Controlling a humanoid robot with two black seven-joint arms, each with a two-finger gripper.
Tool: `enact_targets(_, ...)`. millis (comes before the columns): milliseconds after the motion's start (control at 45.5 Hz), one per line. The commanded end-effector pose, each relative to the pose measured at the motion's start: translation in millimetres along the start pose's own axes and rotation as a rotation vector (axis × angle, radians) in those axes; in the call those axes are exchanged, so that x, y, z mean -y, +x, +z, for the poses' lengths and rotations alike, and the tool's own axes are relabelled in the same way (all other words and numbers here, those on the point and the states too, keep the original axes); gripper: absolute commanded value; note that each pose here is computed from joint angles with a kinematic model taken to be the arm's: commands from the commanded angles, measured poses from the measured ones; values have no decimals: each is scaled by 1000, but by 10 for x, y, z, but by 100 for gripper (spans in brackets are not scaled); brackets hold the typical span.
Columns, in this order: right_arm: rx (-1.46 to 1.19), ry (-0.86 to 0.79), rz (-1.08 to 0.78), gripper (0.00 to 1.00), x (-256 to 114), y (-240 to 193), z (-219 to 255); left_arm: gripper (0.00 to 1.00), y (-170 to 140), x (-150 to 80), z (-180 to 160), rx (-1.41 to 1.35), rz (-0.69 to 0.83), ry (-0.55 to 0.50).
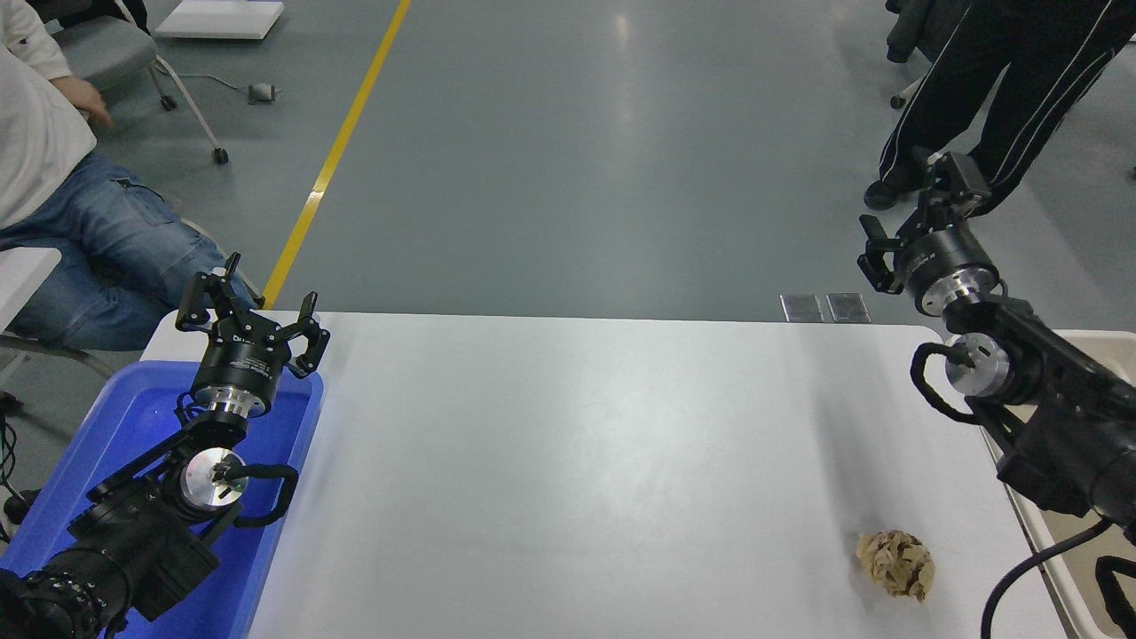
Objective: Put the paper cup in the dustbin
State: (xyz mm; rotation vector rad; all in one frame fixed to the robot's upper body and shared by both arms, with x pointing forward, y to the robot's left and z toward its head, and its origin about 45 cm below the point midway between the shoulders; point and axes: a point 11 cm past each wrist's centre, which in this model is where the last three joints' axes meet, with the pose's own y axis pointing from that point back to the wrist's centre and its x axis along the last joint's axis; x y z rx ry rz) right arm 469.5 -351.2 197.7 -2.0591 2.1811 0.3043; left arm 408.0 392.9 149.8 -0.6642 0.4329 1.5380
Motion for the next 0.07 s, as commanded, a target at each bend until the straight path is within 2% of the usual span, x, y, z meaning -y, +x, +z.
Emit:
enact_targets(0, 9, -25, 8, 100, -71, 11, 163, 100, 0, 0, 1, 0, 0, 0)
enact_targets(44, 11, -26, 8, 100, -70, 4, 167, 100, 0, -1, -2, 1, 0, 1)
